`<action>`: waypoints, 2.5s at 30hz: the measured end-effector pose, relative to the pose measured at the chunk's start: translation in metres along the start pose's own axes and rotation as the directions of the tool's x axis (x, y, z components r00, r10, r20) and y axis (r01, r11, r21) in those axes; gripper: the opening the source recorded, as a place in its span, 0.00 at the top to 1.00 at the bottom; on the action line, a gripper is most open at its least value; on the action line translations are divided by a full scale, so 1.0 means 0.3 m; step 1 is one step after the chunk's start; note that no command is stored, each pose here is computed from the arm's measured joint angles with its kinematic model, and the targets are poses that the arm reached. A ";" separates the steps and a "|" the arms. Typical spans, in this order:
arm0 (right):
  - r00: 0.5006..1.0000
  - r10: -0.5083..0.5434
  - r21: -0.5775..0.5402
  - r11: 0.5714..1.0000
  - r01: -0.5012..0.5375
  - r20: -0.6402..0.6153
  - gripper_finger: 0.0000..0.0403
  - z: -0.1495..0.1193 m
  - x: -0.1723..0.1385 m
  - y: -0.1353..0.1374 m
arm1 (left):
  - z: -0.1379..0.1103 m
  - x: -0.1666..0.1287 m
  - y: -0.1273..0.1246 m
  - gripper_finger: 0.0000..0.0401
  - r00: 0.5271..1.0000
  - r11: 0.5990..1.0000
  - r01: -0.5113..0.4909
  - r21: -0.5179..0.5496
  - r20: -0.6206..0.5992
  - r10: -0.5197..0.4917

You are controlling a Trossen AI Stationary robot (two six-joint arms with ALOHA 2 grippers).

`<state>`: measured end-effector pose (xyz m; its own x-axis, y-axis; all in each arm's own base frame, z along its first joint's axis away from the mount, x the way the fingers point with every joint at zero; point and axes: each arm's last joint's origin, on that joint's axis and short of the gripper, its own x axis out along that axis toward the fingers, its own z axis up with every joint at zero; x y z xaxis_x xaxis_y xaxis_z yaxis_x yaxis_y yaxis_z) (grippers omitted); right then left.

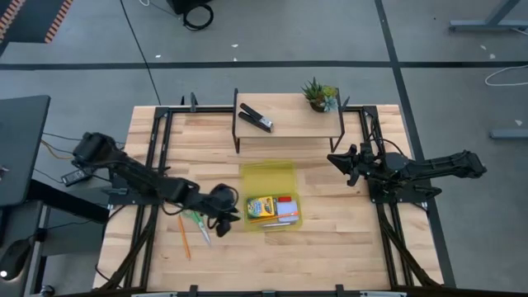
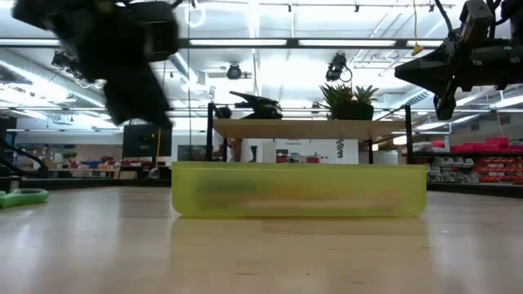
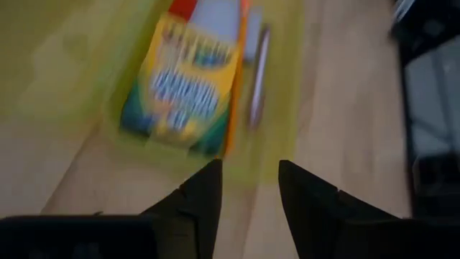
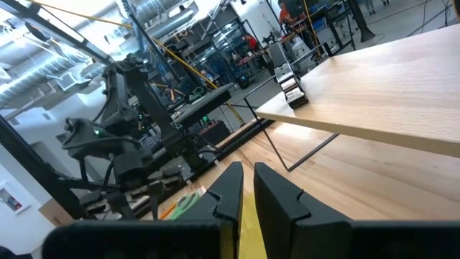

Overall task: Pack school essentials
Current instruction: Put the green scissors into the yellow supply box

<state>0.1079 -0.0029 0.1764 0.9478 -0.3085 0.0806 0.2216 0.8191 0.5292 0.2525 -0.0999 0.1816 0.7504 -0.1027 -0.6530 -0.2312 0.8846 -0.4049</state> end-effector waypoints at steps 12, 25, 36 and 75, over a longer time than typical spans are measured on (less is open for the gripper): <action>1.000 0.000 0.000 1.000 0.000 0.000 0.90 0.000 0.000 0.000 | -0.124 -0.135 0.076 0.50 0.872 0.971 -0.175 0.162 -0.432 0.229; 1.000 0.000 0.000 1.000 0.000 0.000 0.90 0.000 0.000 0.000 | -0.169 -0.177 0.123 0.49 0.717 0.853 0.046 0.520 -0.612 0.335; 1.000 0.000 0.000 1.000 0.000 0.000 0.90 0.000 0.000 0.000 | -0.162 -0.177 0.133 0.51 0.715 0.848 0.025 0.530 -0.603 0.356; 1.000 0.000 0.000 1.000 0.000 0.000 0.90 0.000 0.000 0.000 | -0.115 -0.029 0.092 0.49 0.458 0.594 0.396 0.701 -0.711 0.534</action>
<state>0.1079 -0.0029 0.1763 0.9479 -0.3084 0.0804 0.2217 0.8193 0.5288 0.2183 -0.0904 0.1541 -0.2199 0.1016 -0.9702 0.5937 0.8031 -0.0505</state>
